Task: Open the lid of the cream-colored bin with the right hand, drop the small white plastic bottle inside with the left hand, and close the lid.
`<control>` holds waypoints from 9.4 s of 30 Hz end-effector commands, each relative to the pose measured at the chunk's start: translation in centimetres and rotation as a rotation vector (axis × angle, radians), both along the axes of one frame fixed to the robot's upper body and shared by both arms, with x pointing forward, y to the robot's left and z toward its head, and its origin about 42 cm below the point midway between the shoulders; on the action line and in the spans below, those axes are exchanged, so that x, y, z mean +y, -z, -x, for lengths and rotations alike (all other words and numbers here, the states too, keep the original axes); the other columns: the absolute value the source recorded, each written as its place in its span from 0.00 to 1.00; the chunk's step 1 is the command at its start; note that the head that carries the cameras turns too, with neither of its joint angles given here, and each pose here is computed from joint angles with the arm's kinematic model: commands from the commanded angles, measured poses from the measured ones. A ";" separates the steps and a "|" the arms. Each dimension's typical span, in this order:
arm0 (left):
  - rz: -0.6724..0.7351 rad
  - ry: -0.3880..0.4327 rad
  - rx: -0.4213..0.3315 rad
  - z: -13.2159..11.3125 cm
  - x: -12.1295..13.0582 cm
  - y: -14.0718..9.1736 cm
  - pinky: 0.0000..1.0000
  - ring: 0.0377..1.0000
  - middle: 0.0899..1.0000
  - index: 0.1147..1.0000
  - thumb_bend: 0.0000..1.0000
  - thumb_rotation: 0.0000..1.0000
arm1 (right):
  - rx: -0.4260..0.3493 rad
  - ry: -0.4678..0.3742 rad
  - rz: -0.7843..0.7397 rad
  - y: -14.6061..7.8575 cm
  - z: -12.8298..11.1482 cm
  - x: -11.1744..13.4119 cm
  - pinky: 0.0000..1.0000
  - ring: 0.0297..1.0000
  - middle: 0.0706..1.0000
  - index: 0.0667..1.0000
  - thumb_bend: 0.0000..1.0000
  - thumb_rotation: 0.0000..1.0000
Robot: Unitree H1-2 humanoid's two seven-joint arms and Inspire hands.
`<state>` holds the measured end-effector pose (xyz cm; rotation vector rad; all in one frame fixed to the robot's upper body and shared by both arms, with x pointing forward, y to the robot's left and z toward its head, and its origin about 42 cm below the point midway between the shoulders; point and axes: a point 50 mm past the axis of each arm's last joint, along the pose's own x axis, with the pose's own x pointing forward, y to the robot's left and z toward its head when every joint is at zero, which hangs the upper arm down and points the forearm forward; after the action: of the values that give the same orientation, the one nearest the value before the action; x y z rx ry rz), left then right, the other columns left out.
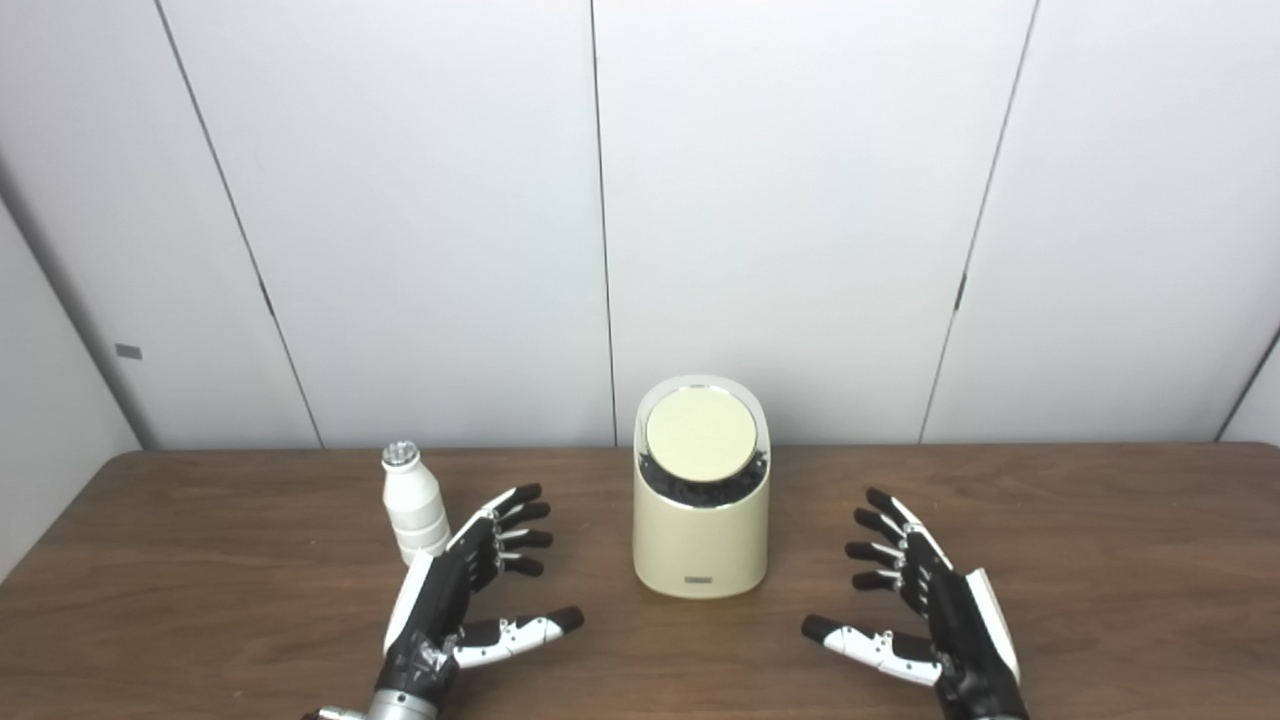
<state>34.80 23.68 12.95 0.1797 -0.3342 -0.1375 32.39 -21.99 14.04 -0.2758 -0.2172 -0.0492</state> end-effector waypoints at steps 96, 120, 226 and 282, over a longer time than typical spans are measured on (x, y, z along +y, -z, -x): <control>0.031 0.047 -0.076 -1.1 -1.5 -1.8 0.63 0.71 0.80 0.86 0.79 0.05 | -0.191 -0.073 0.692 -16.9 -13.5 7.0 0.67 0.84 0.90 0.93 0.94 0.25; 0.030 0.052 -0.067 -0.9 -1.8 -2.0 0.63 0.72 0.80 0.86 0.79 0.03 | -0.097 -0.091 0.883 -17.5 -13.3 8.0 0.72 0.87 0.94 0.93 0.91 0.23; -0.130 -0.705 -0.208 0.3 4.2 -2.2 0.72 0.91 0.98 0.98 0.68 0.04 | -0.111 -0.033 -0.079 -6.0 -0.4 -2.2 0.74 0.79 0.87 0.89 0.73 0.00; -0.201 -0.647 -0.029 -3.7 4.8 1.2 0.56 0.65 0.73 0.74 0.73 0.03 | -0.096 -0.053 -0.073 -7.0 0.7 -1.2 0.73 0.78 0.88 0.92 0.74 0.02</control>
<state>38.88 28.15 12.78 0.4714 -0.2902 0.4688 31.41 -23.48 19.04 -0.1967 -0.2319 -0.0260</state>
